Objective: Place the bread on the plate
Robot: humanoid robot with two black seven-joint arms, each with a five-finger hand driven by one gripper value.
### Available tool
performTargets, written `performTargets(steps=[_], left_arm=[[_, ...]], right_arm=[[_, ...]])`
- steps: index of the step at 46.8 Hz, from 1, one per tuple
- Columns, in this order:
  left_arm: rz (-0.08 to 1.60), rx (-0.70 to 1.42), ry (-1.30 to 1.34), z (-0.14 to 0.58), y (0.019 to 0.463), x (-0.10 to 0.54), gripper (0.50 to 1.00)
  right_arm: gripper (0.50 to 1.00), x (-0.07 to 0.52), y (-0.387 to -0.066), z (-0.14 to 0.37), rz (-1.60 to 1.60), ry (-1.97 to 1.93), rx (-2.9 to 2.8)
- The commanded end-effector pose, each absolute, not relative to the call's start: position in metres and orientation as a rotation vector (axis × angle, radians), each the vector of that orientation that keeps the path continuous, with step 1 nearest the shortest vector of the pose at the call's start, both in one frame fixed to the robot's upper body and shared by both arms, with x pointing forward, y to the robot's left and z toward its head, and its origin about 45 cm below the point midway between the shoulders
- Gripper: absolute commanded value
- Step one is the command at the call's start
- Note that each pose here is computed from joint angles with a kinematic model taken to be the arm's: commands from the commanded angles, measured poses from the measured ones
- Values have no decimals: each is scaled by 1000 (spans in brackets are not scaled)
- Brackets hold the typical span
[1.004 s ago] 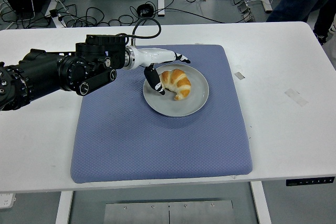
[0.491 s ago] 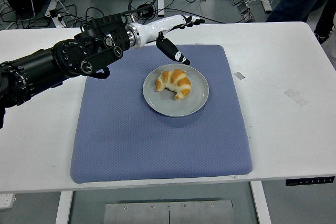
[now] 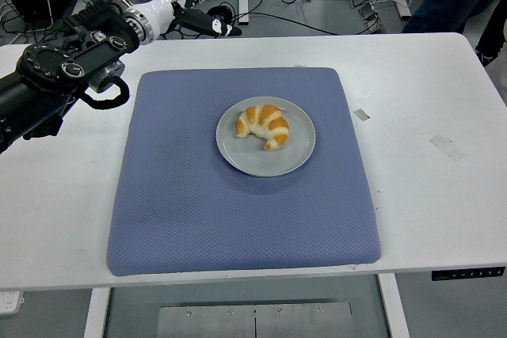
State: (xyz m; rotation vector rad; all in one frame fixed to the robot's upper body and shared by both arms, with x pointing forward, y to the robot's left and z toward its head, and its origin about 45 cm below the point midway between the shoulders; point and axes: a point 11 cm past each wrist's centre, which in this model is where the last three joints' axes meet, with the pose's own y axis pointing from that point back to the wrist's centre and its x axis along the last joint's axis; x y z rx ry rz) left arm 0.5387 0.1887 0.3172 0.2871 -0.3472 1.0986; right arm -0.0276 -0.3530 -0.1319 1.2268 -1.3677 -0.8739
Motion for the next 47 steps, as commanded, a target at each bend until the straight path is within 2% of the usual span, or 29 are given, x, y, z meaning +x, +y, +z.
performTargets(steps=[1,11,18,47], left_arm=[[1172,245,-285,314,213,543,975],[1281,180,-179,303,254,542,975],[1301,187,-124,282,261,536,975],[1428,-49,102,262,277,529,975]], right_arm=[[1000,-32,-353,-132,-879,-1363,1221],[1000,-31,-353,-132,-880,-1367,1222],[1000,-31,-352,-132,-881,-1365,1224],[1000,-32,-353,-132,-879,-1362,1223]])
